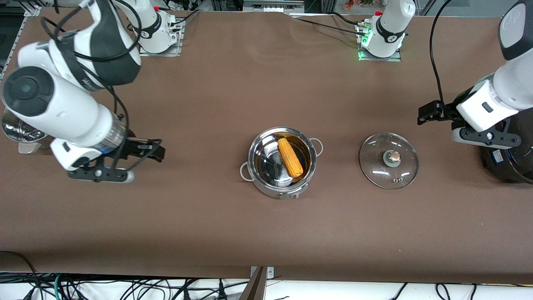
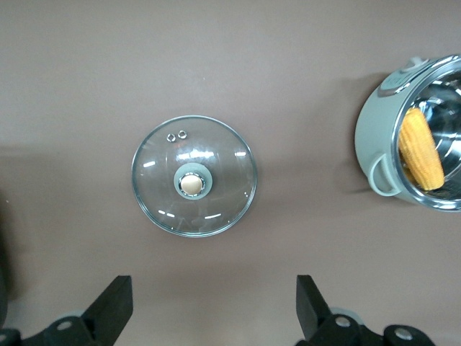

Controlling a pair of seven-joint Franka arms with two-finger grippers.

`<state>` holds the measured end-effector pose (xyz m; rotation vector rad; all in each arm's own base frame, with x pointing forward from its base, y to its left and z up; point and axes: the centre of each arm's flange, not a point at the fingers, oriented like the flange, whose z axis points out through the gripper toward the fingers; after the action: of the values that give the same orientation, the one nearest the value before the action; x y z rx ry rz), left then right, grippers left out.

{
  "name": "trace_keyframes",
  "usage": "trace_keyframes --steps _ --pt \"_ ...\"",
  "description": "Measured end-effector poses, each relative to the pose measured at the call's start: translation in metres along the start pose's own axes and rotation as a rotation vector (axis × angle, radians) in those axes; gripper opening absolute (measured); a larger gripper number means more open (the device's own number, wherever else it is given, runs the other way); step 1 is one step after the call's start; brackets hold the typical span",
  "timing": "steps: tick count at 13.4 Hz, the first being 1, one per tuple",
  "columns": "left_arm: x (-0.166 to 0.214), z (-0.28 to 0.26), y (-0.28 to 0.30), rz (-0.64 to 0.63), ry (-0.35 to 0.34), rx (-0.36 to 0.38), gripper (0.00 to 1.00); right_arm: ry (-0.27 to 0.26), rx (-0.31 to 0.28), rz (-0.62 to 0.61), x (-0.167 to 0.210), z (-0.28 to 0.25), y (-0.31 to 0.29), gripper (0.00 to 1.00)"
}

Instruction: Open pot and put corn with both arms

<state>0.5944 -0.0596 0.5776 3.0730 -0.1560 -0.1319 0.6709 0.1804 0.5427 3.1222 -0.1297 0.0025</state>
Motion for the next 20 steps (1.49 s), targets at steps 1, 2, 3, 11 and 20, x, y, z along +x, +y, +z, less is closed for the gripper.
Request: trace_keyframes --steps 1,2,3,11,20 --pt "-0.005 -0.009 -0.003 -0.011 0.018 0.002 1.00 -0.004 -0.008 -0.011 -0.002 -0.005 0.024 1.00" --pt "-0.011 -0.016 -0.006 -0.035 0.037 0.003 1.00 -0.010 -0.014 -0.053 -0.004 -0.010 0.048 1.00" --pt "-0.018 -0.018 -0.010 -0.064 0.053 0.004 1.00 -0.017 -0.019 -0.092 -0.007 -0.012 0.069 1.00" --pt "-0.046 -0.009 -0.017 -0.114 0.032 0.007 1.00 -0.045 -0.015 -0.163 -0.068 -0.040 0.136 1.00" --pt "-0.048 -0.006 -0.017 -0.115 0.013 0.007 1.00 -0.081 -0.020 -0.137 -0.063 0.000 0.162 1.00"
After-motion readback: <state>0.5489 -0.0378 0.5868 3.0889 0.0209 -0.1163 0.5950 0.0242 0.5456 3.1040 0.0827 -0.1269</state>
